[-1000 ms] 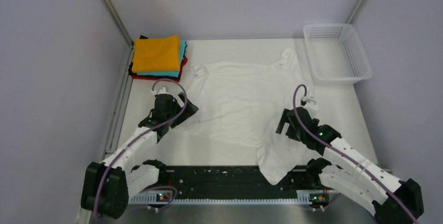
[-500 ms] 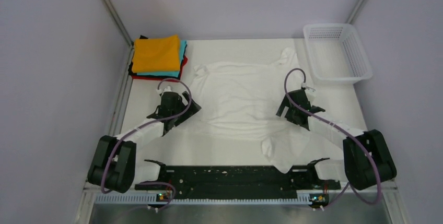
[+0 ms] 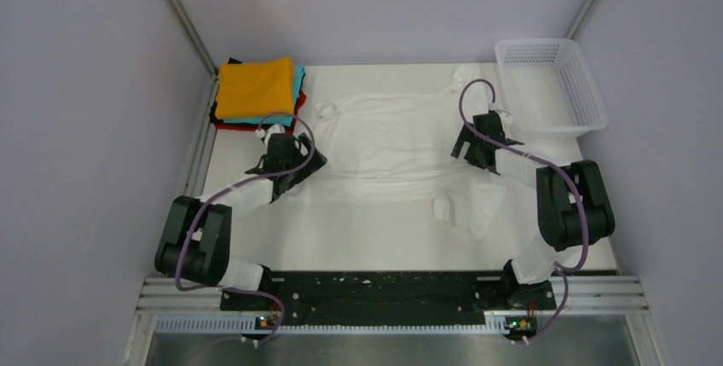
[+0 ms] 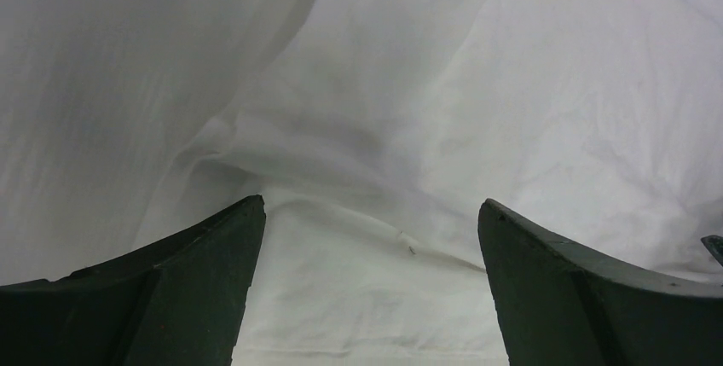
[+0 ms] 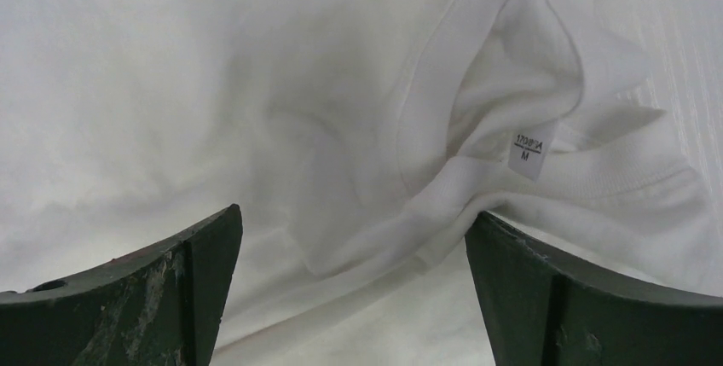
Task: Fold and stack the t-shirts
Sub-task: Flatten out the tshirt
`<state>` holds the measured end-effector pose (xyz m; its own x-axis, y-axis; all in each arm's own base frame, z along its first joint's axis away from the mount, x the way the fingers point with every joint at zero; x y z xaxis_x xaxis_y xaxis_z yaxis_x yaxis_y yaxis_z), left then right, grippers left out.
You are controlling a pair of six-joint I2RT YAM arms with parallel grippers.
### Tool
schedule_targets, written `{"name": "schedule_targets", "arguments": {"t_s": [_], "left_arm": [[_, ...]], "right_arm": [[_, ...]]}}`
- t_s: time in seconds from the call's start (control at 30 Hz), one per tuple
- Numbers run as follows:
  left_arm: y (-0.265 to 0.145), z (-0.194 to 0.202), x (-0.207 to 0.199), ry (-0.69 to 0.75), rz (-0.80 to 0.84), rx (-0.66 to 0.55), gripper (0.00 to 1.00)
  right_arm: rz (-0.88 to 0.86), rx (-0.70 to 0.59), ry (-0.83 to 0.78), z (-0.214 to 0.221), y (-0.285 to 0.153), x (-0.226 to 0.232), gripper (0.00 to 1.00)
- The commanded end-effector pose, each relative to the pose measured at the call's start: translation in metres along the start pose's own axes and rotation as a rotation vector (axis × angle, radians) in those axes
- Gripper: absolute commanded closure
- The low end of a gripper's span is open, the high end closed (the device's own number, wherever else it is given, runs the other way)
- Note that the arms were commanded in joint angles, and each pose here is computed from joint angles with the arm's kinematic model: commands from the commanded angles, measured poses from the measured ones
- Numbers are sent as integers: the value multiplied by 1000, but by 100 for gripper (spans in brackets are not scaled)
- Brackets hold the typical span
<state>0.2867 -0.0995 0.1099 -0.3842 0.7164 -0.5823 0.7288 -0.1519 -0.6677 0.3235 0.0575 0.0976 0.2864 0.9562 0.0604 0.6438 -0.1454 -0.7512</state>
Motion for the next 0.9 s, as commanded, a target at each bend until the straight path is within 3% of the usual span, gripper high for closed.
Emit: {"name": "schedule_targets", "arguments": {"t_s": [0.0,0.3,0.43,0.67,0.87], "left_arm": [[-33,-26,-18,22,43,-130,1],[-98,-5,34,-40,-95,-227,1],[-106,4,58,-55,-205,-257,1],[-85,20,65,-90,-145,-202,3],[-63,25,61,-84,-164,-97,11]], "right_arm": [[-64,-22,-5,-9,-29,-3,1],[-106,-17,69,41,-113,-41,1],[-260,-20,105,57,-133,-38,1],[-291,-17,108,66,-135,-40,1],[-277,12,89,70,-130,-40,1]]}}
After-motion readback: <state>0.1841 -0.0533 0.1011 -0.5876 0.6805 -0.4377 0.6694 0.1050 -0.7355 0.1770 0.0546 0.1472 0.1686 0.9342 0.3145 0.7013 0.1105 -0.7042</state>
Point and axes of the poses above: each gripper's point midway between its finger pads, its own y axis out along the fingers, its own x axis along the line the jaws close on, z = x × y, the point moved 9 cm from there along -y, back along the fingers, and after that the axes turned 7 degrees about -y, right-handed, at the moved point
